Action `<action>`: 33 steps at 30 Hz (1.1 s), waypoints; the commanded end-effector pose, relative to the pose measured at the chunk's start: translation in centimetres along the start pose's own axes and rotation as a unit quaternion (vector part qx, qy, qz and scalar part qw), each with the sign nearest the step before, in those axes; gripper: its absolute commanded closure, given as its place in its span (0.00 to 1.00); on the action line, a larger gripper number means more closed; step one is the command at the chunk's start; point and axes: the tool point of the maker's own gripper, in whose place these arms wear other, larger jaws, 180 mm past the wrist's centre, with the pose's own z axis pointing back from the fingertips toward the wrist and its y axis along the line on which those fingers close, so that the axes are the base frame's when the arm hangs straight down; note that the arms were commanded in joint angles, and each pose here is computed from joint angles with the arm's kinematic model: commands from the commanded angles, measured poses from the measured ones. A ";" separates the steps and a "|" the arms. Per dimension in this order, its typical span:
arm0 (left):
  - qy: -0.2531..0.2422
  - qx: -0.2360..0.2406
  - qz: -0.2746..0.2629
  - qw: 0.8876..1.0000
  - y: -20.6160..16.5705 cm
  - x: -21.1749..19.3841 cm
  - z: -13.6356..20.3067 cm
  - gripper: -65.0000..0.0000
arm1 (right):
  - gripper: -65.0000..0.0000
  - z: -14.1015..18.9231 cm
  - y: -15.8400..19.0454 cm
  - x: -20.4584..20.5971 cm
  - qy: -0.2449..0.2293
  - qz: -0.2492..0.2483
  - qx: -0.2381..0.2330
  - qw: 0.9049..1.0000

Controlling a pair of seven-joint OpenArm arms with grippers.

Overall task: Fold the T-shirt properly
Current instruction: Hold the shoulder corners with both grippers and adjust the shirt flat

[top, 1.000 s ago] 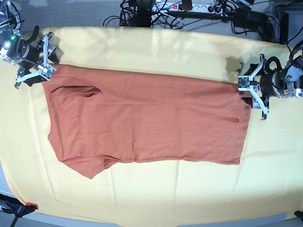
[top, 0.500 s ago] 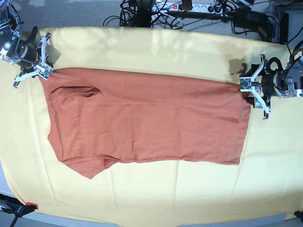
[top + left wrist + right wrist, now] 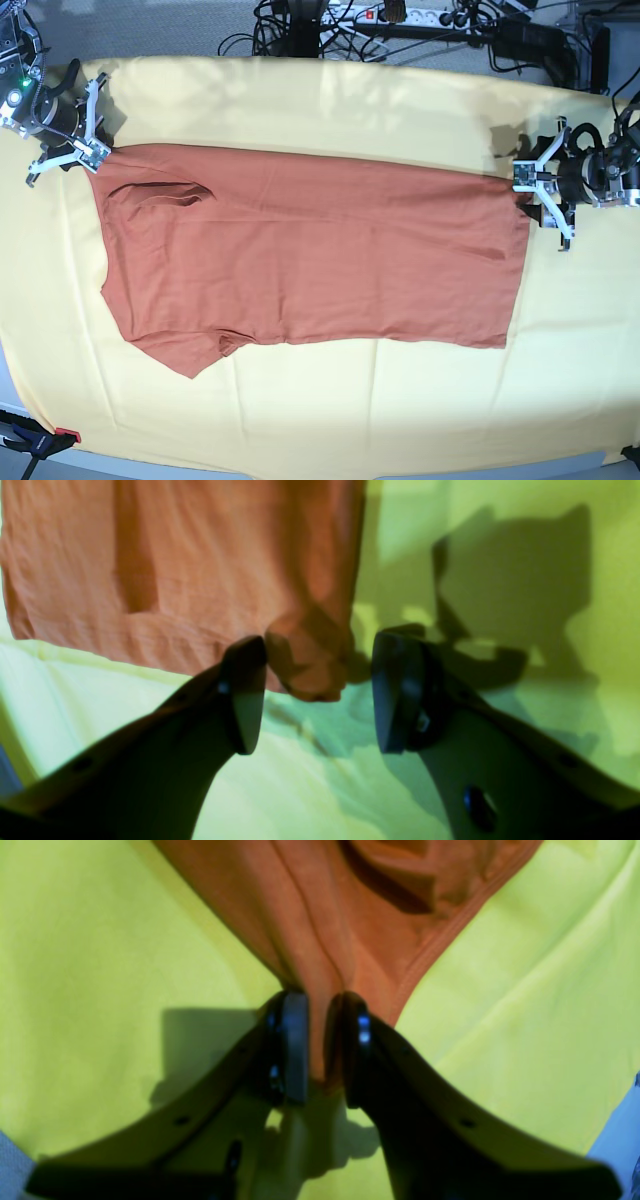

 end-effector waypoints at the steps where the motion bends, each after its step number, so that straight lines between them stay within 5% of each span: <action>1: 0.011 0.018 -0.005 1.000 1.2 -0.8 0.8 0.55 | 0.77 0.4 -1.3 0.3 -0.004 0.005 -0.018 1.000; 4: 0.011 0.025 0.005 1.000 1.4 -1.1 0.3 0.79 | 0.77 0.4 -1.4 0.3 -0.004 0.004 -0.020 1.000; 8: 0.001 0.026 0.008 1.000 1.4 -0.4 -0.2 0.86 | 0.77 0.4 -1.3 0.3 -0.004 0.004 -0.020 1.000; 11: -0.003 0.026 0.008 1.000 1.4 -0.1 -0.4 1.00 | 0.77 0.4 -1.3 0.3 -0.004 0.004 -0.020 1.000; 14: 0.002 0.028 0.007 1.000 1.6 -0.3 -0.3 1.00 | 0.99 0.4 -1.4 0.3 -0.004 0.004 -0.022 1.000; 25: -0.006 0.059 -0.026 0.998 4.2 1.1 2.9 1.00 | 1.00 1.3 -1.9 1.4 0.006 0.024 -0.038 0.999; 33: -0.019 0.012 -0.020 1.000 2.5 1.6 3.1 1.00 | 1.00 2.3 -3.2 -0.2 0.056 0.058 -0.039 0.996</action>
